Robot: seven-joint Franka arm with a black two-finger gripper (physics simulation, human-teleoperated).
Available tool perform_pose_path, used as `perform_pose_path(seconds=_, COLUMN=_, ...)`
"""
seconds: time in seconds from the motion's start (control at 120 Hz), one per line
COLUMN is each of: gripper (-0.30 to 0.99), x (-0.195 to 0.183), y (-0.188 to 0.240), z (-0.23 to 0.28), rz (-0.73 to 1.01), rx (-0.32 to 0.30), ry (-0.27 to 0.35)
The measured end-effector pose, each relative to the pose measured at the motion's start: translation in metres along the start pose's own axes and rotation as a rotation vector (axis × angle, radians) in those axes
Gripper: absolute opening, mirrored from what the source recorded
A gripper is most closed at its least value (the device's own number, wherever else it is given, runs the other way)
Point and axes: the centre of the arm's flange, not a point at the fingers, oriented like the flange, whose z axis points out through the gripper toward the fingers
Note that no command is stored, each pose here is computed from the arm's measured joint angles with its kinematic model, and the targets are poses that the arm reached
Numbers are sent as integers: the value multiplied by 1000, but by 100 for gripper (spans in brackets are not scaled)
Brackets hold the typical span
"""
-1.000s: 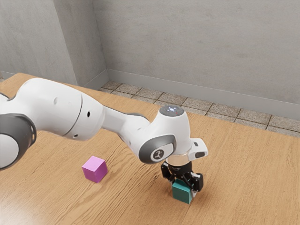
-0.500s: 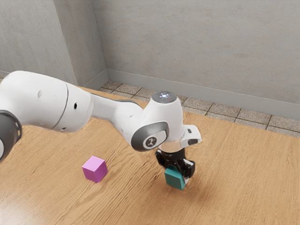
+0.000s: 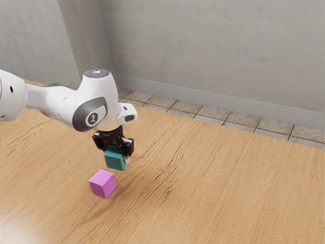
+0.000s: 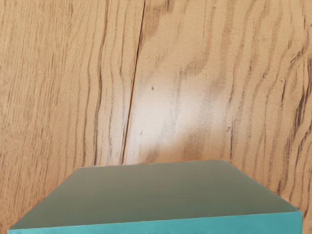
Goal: Pick up the blue block with one arm, and put the blue block on the pink block with one arm
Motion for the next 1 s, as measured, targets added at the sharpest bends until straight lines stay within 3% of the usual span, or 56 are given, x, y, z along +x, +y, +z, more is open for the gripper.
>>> perform_pose_path(seconds=1.0, gripper=35, x=-23, y=-169, z=14, rz=-10, rx=-15, ry=-68)
